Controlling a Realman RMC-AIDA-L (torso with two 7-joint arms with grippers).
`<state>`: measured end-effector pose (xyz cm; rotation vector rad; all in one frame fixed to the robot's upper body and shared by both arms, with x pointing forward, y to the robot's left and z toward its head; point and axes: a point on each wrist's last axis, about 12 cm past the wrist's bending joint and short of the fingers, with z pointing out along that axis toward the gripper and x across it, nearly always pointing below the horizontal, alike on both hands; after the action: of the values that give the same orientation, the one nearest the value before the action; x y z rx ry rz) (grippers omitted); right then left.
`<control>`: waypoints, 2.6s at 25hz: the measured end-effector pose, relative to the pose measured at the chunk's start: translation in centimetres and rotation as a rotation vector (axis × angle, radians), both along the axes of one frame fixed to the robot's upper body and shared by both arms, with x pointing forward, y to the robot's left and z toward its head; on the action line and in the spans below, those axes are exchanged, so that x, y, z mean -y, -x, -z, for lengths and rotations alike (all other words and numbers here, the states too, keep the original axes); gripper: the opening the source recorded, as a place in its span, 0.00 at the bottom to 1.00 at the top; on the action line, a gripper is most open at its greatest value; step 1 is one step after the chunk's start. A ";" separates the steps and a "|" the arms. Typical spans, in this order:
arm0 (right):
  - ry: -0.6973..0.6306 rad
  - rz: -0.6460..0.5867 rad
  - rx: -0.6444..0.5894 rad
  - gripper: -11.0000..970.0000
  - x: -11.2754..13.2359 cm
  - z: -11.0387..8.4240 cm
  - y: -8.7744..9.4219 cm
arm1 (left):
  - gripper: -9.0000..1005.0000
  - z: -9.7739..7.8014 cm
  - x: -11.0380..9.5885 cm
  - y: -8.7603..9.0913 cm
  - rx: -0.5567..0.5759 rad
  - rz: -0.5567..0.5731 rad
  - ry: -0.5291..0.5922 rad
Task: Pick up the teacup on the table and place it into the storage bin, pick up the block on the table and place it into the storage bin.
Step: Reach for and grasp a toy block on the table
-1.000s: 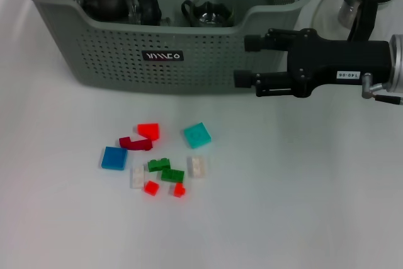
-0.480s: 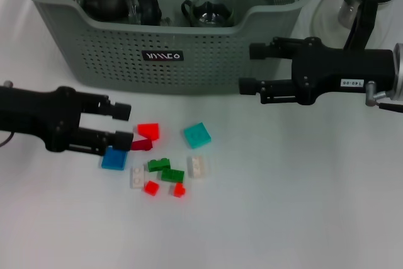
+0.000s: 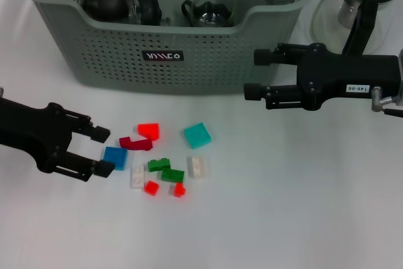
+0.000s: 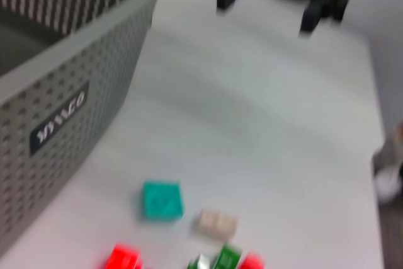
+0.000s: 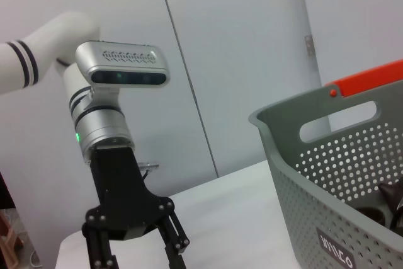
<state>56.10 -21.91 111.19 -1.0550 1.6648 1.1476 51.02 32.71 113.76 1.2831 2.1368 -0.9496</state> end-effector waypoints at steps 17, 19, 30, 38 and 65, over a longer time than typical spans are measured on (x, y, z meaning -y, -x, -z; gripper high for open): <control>-0.004 0.008 -0.006 0.88 0.1 0.0 0.0 | 0.68 -2.7 7.6 -2.5 0.036 0.099 -0.451; -0.005 0.008 -0.004 0.88 0.1 0.0 0.0 | 0.68 -2.4 8.3 -2.6 0.045 0.103 -0.499; 0.001 0.008 0.002 0.88 0.1 -0.1 -0.1 | 0.67 -0.7 10.3 -3.2 0.113 0.138 -0.571; 0.002 0.011 0.002 0.88 0.3 -0.1 -0.1 | 0.67 0.5 10.6 -3.1 0.134 0.148 -0.647; 0.000 0.015 -0.005 0.88 0.3 -0.2 -0.3 | 0.64 2.0 10.2 -2.9 0.098 0.141 -0.692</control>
<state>56.44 -22.19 111.44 -1.0387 1.6734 1.1411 53.96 22.50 111.76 1.7643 2.4096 -0.1623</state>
